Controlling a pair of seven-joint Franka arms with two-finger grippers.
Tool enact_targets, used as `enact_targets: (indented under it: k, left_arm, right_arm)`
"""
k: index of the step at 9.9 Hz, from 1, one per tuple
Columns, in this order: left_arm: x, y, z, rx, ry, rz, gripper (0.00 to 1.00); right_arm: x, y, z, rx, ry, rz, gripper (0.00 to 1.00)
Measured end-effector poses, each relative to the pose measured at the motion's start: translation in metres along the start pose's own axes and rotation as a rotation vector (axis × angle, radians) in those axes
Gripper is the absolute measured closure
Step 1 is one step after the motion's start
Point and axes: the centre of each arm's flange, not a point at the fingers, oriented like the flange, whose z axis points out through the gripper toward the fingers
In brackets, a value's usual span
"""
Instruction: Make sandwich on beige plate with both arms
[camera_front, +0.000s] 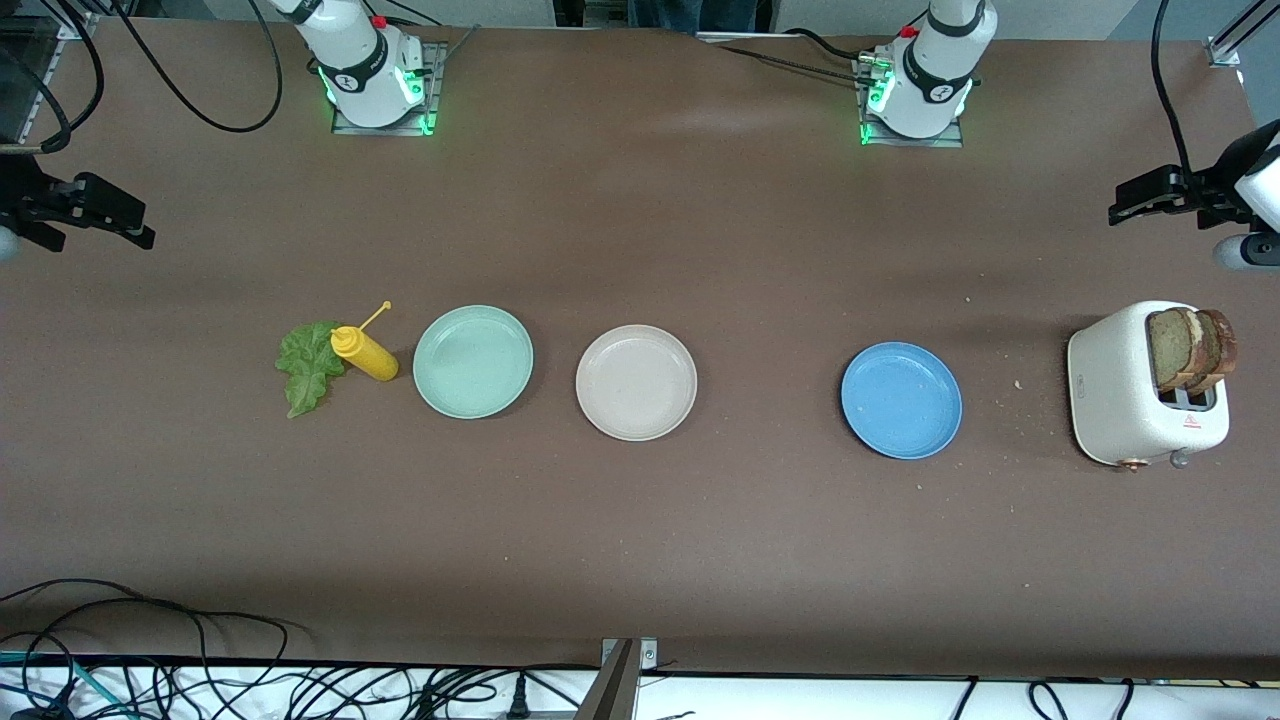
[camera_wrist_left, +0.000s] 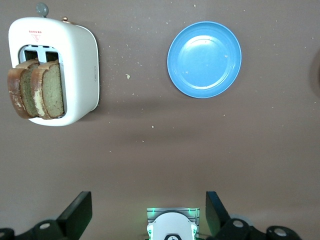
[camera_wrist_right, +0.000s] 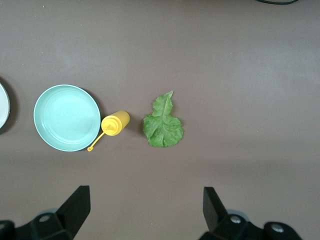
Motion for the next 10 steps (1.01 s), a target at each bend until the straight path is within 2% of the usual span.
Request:
enact_targets:
  k: [6,10]
  left_arm:
    - [0.000,0.005,0.000,0.002,0.002,0.009,0.00]
    - [-0.002,0.013,-0.018,0.008,0.046,0.024,0.00]
  right_arm:
    - [0.000,0.000,0.000,0.000,0.000,0.000,0.00]
    - [0.000,0.000,0.000,0.000,0.000,0.000,0.00]
